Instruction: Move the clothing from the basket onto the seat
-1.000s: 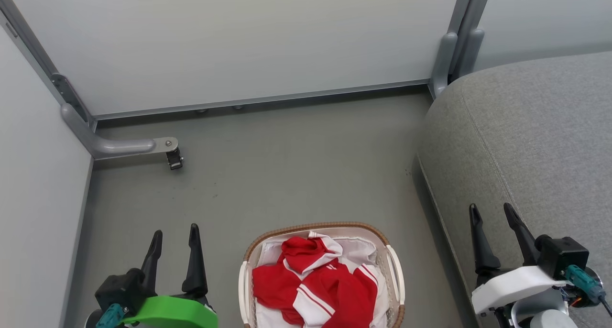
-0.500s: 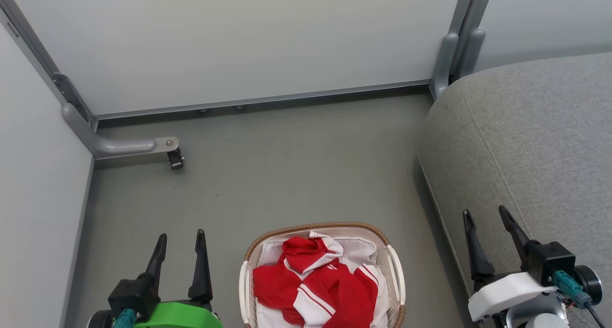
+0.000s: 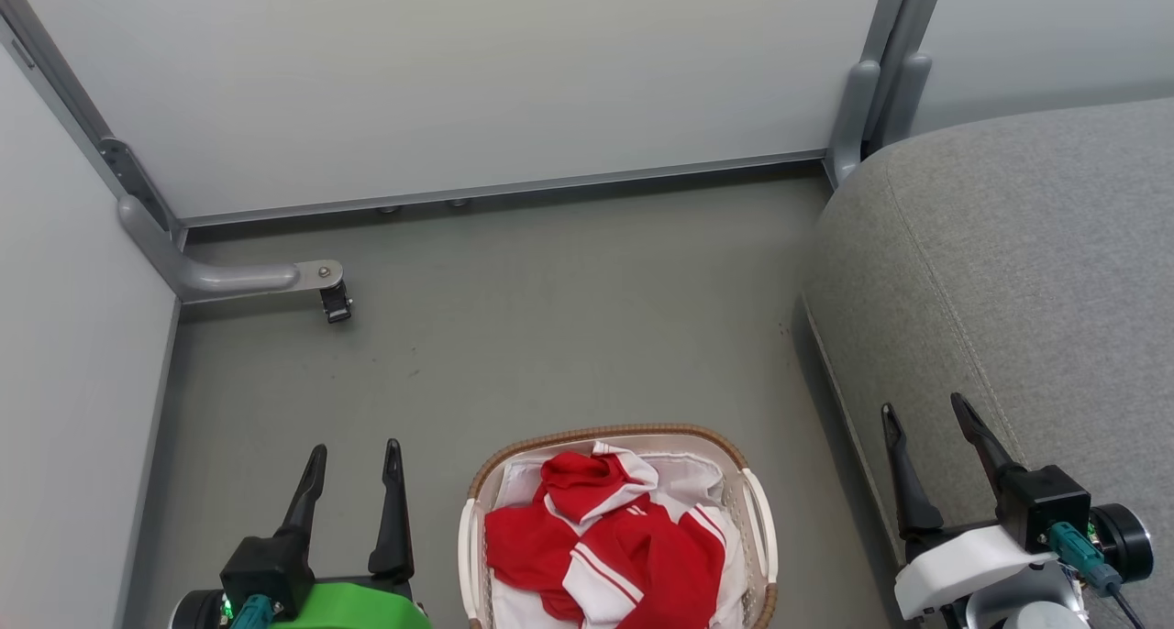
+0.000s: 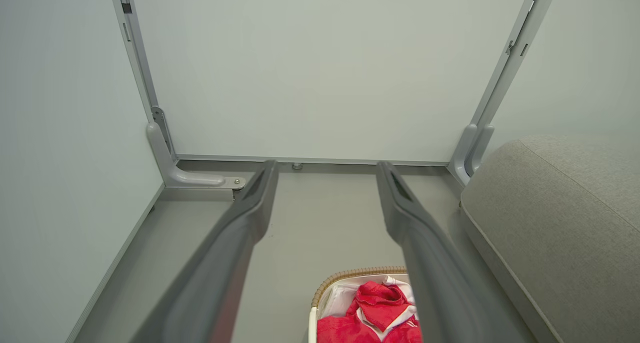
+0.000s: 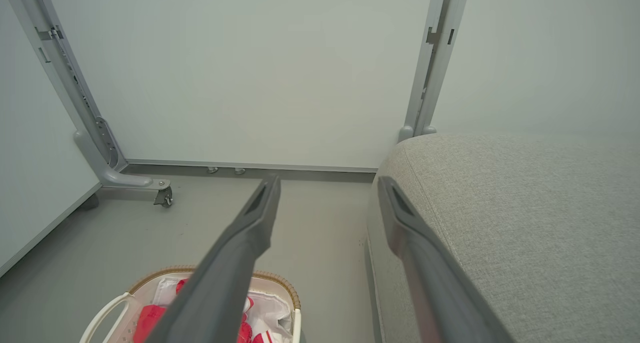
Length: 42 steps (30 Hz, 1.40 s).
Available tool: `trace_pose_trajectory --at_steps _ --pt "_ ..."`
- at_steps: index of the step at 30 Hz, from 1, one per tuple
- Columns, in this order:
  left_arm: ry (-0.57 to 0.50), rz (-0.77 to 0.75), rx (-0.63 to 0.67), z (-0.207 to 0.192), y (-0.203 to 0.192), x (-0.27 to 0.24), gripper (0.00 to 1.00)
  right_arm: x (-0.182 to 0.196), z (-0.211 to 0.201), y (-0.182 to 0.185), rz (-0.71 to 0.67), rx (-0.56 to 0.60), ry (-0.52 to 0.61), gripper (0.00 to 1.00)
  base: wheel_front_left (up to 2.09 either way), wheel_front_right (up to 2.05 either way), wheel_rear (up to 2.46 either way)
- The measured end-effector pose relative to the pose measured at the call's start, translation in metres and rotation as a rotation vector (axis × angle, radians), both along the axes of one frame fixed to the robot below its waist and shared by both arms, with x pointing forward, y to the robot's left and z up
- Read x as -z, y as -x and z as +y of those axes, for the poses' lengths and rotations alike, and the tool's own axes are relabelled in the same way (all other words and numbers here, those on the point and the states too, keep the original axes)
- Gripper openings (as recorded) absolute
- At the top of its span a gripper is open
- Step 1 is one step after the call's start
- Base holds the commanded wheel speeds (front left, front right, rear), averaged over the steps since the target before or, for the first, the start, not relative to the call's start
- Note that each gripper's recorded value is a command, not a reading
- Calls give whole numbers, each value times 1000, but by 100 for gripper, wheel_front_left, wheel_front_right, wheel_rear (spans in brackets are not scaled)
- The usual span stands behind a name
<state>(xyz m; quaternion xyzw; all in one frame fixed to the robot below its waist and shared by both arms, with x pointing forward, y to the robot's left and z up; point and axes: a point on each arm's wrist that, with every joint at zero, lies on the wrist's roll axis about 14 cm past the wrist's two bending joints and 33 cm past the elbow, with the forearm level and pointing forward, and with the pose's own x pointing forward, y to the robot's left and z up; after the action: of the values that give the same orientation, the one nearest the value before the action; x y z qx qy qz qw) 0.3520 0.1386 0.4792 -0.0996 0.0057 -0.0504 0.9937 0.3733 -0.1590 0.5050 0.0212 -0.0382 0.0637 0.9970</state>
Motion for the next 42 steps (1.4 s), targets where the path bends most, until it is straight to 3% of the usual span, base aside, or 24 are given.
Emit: trace_pose_trajectory --at_steps 27,42 --pt "2 17 14 -4 -5 5 100 5 -4 -7 15 12 0 100 0 0 0" --pt "-75 47 191 -49 -71 30 100 8 -21 -69 -10 62 5 100 0 0 0"
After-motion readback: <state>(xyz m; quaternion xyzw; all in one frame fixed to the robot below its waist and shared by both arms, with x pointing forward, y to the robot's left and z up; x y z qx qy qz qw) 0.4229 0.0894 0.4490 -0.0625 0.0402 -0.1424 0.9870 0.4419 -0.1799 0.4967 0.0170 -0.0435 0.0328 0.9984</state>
